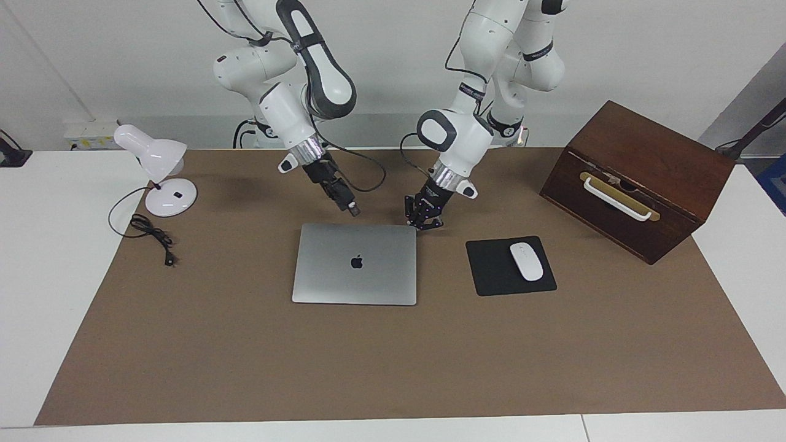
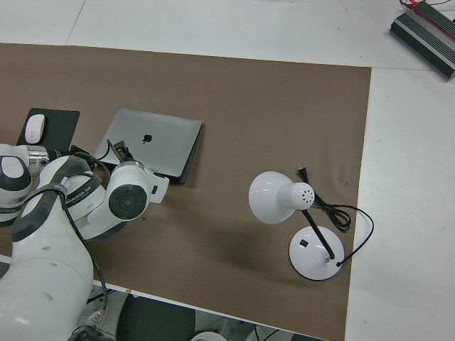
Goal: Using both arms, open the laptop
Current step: 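Bring both grippers to the laptop's near edge below the lid, then hold the laptop base with the left gripper, wedge right gripper under lid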
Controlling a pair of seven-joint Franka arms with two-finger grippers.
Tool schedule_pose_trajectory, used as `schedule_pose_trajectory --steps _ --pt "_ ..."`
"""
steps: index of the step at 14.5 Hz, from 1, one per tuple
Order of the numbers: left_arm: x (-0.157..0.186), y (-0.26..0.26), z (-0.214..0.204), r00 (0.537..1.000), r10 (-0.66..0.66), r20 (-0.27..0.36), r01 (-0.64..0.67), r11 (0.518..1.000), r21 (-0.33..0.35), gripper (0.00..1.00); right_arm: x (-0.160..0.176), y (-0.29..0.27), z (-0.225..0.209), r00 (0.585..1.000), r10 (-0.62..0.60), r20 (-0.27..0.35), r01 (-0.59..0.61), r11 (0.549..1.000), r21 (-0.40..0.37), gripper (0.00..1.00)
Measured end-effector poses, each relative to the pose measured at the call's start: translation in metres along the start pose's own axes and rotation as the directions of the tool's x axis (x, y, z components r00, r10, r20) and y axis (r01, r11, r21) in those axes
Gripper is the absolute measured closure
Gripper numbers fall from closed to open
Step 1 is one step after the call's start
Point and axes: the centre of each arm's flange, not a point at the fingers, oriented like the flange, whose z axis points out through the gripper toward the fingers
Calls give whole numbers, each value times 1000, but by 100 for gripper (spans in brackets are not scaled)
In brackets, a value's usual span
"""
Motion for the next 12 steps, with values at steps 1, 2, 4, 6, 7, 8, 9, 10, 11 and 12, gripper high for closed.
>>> schedule_pose_trajectory --steps 1,2,4,6,7,8,9,10,11,12 --pt "0 0 0 1000 0 0 0 1000 0 99 -1 1 1 1000 1 1 -1 1000 -4 0" --pt "0 0 0 1000 0 0 0 1000 0 99 -1 2 3 1000 1 2 -1 1000 -8 0" --pt "0 1 0 1000 -2 0 2 1000 -1 99 -1 5 5 1000 2 2 -2 1000 -16 0" --pt "0 10 -1 1000 -16 2 16 1000 -13 99 0 8 9 1000 4 2 -4 1000 -26 0" --pt "0 16 0 1000 -25 5 25 999 -20 99 0 9 11 1000 4 1 -4 1000 -31 0" --pt "-1 21 0 999 -31 7 32 999 -25 99 0 10 12 1000 5 1 -5 999 -35 0" --pt "-1 23 1 999 -35 8 35 999 -28 99 1 11 13 1000 5 1 -5 999 -37 0" --pt "-2 24 1 999 -35 9 35 999 -28 99 1 11 13 1000 5 1 -5 999 -37 0" --pt "-2 24 1 999 -35 9 35 999 -28 99 1 11 13 1000 5 1 -5 999 -38 0" --pt "-2 24 1 999 -34 9 34 999 -28 99 1 11 13 1000 5 1 -5 999 -38 0"
